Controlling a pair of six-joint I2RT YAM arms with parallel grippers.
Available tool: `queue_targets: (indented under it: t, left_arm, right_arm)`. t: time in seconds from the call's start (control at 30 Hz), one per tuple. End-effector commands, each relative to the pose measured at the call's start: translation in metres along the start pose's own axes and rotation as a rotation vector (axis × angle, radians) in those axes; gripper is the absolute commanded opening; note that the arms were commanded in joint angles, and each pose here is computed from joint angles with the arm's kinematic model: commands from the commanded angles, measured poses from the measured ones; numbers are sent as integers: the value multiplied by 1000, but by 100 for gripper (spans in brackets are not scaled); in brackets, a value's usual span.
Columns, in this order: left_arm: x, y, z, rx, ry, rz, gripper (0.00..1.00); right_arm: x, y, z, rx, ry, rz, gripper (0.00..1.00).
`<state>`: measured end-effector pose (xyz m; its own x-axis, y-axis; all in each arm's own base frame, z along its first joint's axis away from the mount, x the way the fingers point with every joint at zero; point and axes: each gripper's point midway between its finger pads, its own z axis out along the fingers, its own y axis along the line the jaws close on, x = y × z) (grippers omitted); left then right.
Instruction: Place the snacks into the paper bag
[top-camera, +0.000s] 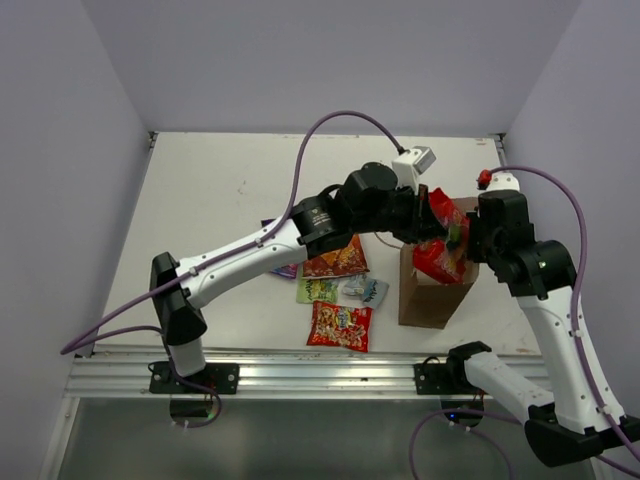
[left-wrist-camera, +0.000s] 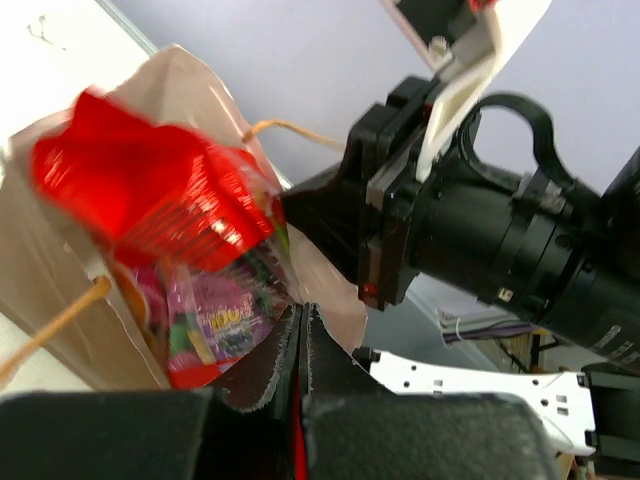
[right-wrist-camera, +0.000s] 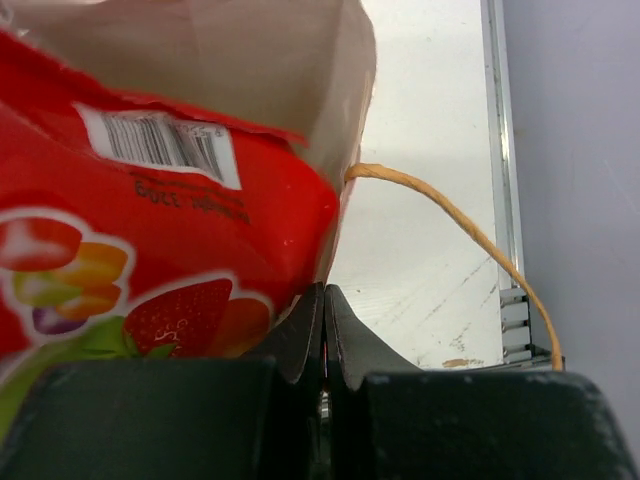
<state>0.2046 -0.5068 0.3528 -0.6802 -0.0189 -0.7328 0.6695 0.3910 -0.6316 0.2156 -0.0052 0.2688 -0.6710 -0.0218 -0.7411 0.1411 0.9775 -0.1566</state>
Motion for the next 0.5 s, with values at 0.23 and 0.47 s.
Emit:
queue_targets:
  t: [0.23,0.47]
  left_arm:
    - [-26,-62,-16,134,-75,122,64]
    - [-65,-66,-41,36,-210,197,78]
  right_arm:
    - [-9,3,-1,-10,-38,33,0]
    - [-7,4,1,-13,-35,41,0]
